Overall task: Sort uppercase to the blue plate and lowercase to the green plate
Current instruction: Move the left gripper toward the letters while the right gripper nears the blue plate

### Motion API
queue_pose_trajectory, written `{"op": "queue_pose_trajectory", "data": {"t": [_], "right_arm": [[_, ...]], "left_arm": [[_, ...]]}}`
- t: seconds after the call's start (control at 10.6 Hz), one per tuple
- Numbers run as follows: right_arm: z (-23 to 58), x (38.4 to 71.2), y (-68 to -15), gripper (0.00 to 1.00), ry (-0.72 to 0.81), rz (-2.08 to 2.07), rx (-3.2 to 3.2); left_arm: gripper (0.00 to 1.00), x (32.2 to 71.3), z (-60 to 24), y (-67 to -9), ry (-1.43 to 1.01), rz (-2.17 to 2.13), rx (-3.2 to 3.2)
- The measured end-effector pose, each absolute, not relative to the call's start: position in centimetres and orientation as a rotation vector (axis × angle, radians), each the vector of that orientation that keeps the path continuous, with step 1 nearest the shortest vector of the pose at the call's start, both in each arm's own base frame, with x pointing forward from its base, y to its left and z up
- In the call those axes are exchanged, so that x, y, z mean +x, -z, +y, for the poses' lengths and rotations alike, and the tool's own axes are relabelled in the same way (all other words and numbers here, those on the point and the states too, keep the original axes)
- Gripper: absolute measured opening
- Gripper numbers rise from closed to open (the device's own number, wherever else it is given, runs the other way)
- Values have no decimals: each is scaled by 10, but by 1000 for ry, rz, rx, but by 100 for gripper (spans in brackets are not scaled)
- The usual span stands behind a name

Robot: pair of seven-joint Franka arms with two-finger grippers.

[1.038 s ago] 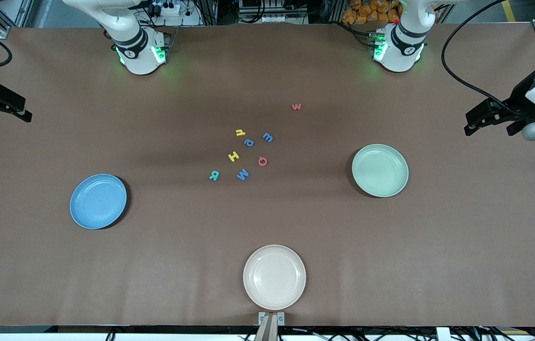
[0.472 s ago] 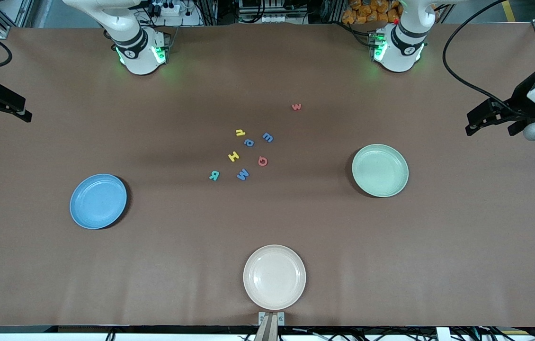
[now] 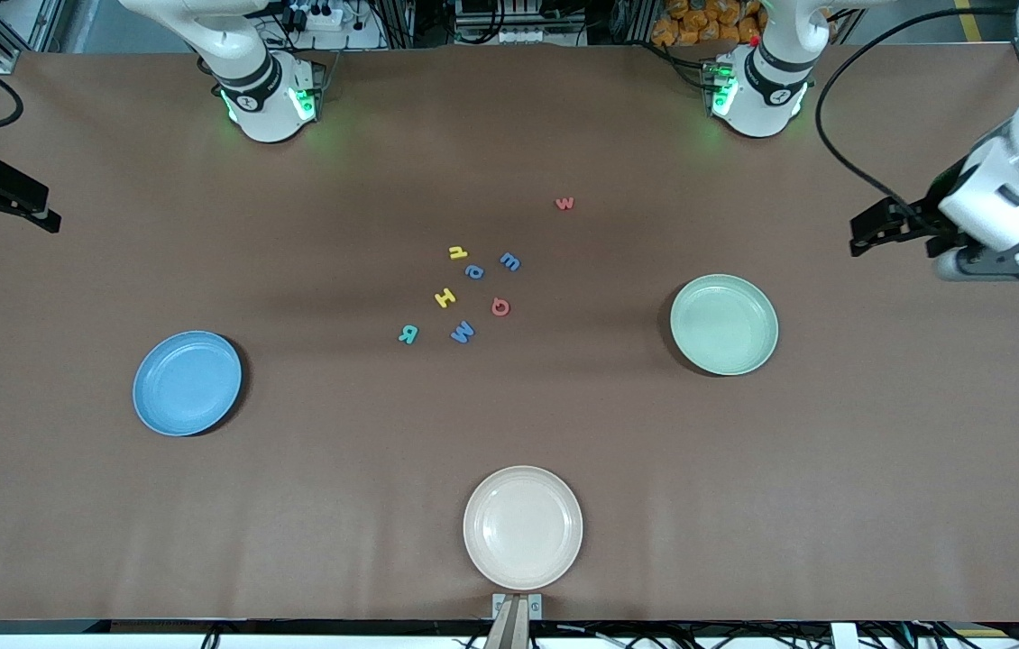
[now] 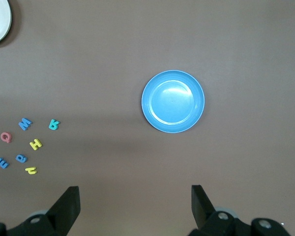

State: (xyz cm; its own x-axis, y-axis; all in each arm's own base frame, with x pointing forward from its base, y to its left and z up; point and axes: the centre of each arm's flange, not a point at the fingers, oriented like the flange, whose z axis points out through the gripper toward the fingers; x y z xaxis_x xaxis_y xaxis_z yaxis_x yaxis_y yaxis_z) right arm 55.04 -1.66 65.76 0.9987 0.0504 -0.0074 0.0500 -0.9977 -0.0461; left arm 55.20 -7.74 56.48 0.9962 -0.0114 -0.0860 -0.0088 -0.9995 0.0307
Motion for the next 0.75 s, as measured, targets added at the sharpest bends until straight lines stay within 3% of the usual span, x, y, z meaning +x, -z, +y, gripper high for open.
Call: {"op": "queue_pose_trajectory", "data": {"t": [0.75], "right_arm": [[-16,551,-656,100,-18,-79,-3095]], "left_arm": [[100,551,-113,-478,224,-38,3077]]}}
